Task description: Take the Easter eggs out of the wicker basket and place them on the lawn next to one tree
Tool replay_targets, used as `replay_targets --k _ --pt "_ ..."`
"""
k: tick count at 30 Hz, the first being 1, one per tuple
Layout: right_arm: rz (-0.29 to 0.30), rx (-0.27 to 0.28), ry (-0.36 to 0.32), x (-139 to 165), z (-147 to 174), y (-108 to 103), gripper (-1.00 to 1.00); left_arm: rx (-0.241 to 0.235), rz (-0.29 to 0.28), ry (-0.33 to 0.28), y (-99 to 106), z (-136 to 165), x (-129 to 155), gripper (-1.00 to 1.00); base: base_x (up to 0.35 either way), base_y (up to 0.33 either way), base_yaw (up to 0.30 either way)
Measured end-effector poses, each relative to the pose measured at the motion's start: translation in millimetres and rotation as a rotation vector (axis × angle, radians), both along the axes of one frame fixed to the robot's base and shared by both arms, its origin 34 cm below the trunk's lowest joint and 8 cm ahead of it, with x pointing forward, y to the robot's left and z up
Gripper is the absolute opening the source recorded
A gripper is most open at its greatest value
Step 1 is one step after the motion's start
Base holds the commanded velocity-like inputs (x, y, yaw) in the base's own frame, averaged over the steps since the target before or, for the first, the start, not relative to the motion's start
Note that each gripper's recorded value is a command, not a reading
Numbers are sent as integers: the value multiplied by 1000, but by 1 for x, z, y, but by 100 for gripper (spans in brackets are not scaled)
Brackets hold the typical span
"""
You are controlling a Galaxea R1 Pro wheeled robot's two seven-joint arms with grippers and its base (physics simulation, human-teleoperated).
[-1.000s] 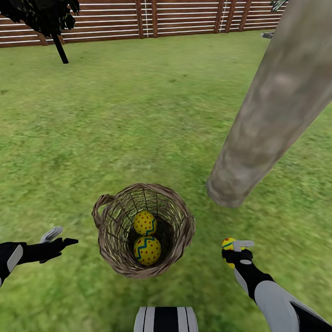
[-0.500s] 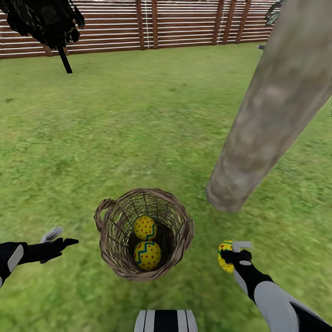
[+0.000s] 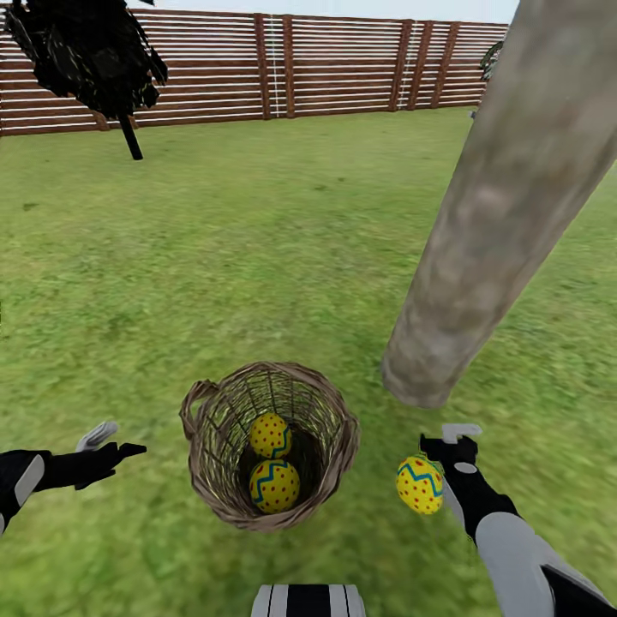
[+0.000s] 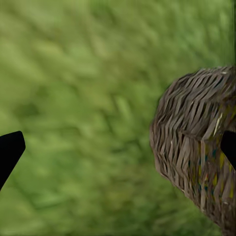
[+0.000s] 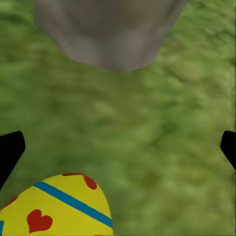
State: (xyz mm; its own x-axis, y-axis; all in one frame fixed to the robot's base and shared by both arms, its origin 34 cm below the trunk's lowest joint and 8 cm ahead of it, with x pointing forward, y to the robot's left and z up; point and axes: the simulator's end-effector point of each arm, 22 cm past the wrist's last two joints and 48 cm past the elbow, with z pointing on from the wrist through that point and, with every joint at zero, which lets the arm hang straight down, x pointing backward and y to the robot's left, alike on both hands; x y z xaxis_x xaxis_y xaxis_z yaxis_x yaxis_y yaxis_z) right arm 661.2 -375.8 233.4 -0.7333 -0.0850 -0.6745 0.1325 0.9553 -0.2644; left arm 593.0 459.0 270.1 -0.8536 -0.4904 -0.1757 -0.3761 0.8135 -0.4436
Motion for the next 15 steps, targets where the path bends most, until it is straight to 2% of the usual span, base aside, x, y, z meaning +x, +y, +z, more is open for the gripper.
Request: replay_targets --k 5,6,7,8,11,13,15 --pt "-30 11 -33 8 17 -6 100 0 0 -20 0 11 4 100 0 0 0" --pt "-22 17 -35 9 19 -4 100 0 0 -24 0 13 5 100 0 0 0" --pt "7 46 -25 10 18 3 100 0 0 -28 0 15 6 100 0 0 0" --pt "59 123 31 4 8 21 100 0 0 -32 0 18 7 100 0 0 0" --pt "117 300 198 -22 -7 54 100 0 0 -44 0 24 10 100 0 0 0" --pt "165 422 259 -27 0 74 100 1 0 -53 0 29 12 100 0 0 0" --pt "191 514 291 -29 14 78 100 1 -1 -59 0 33 13 100 0 0 0"
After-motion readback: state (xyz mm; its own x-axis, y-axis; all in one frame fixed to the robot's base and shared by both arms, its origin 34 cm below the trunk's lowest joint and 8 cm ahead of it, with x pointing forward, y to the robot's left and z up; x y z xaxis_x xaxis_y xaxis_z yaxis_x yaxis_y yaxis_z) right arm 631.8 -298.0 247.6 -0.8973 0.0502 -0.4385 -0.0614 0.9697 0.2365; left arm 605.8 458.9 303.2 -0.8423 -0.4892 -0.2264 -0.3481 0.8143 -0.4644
